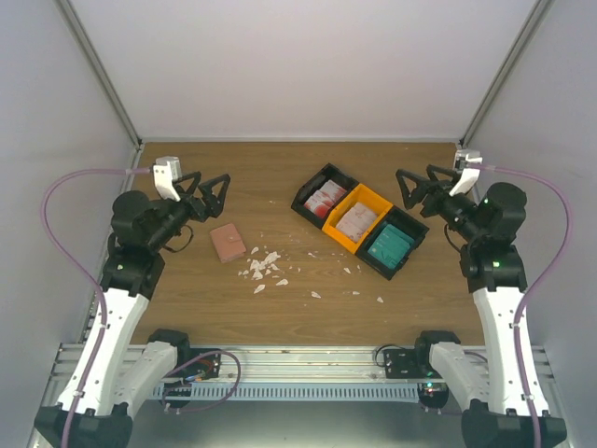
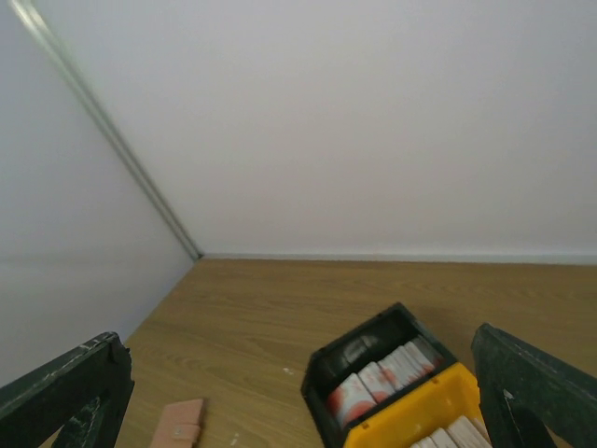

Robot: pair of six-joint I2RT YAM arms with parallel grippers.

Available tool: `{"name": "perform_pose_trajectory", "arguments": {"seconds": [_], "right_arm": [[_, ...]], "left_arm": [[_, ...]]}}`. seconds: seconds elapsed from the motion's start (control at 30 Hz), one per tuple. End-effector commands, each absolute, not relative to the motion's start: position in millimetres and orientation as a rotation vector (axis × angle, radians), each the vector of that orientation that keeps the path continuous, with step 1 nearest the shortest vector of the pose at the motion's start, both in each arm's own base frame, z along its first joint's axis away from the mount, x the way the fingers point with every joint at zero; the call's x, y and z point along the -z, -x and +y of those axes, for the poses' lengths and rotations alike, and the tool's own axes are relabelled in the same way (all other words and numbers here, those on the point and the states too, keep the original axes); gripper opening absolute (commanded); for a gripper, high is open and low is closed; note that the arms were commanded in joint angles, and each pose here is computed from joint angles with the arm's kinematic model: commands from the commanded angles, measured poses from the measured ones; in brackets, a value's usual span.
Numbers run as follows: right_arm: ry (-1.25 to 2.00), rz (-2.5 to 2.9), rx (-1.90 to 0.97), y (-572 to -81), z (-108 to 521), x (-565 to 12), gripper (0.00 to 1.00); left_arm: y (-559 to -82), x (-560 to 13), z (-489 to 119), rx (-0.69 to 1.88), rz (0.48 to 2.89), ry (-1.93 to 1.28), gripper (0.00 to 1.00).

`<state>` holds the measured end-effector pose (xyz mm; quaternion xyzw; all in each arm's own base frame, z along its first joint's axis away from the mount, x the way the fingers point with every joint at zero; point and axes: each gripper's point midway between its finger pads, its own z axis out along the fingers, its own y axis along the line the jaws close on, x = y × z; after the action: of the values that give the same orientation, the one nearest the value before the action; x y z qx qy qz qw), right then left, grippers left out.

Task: Put the credit cards into the card holder
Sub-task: Adjust the card holder at the center of the board.

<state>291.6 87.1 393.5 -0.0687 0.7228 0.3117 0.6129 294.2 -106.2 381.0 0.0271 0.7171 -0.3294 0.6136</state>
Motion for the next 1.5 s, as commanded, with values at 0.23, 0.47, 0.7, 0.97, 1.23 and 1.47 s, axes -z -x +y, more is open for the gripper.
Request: {"name": "perform_pose_trajectory", "arguments": {"seconds": [0.23,0.47,0.7,0.97,1.23,1.47], "right_arm": [[0.012,1.926,-0.730,-321.8,84.2,-311.6,1.00],[0.223,2.065,-0.746,-322.2,184.5,-270.5,1.00],[0.501,2.222,-0.737,-309.2,307.9,-213.1,0.88],[0.691,2.322,-0.806,-305.5,402.9,-149.8,0.73],[0.697,2.369,-0.897,-328.0,452.1,-101.1,0.55],[0.700,2.394,-0.971,-336.3,476.9,-71.6,0.45]], "left_arm": [[-312.5,-282.8,-115.5,0.863,1.947,0.088,0.99],[-315.2,-195.4,-108.4,0.836,2.188,0.283,0.99],[-315.6,-126.1,-84.5,0.731,2.371,0.492,0.99],[-322.4,-85.0,-63.3,0.712,2.427,0.632,0.75],[-329.2,-52.7,-45.9,0.654,2.474,0.708,0.62],[-330.6,-39.1,-38.9,0.630,2.497,0.744,0.56]]}}
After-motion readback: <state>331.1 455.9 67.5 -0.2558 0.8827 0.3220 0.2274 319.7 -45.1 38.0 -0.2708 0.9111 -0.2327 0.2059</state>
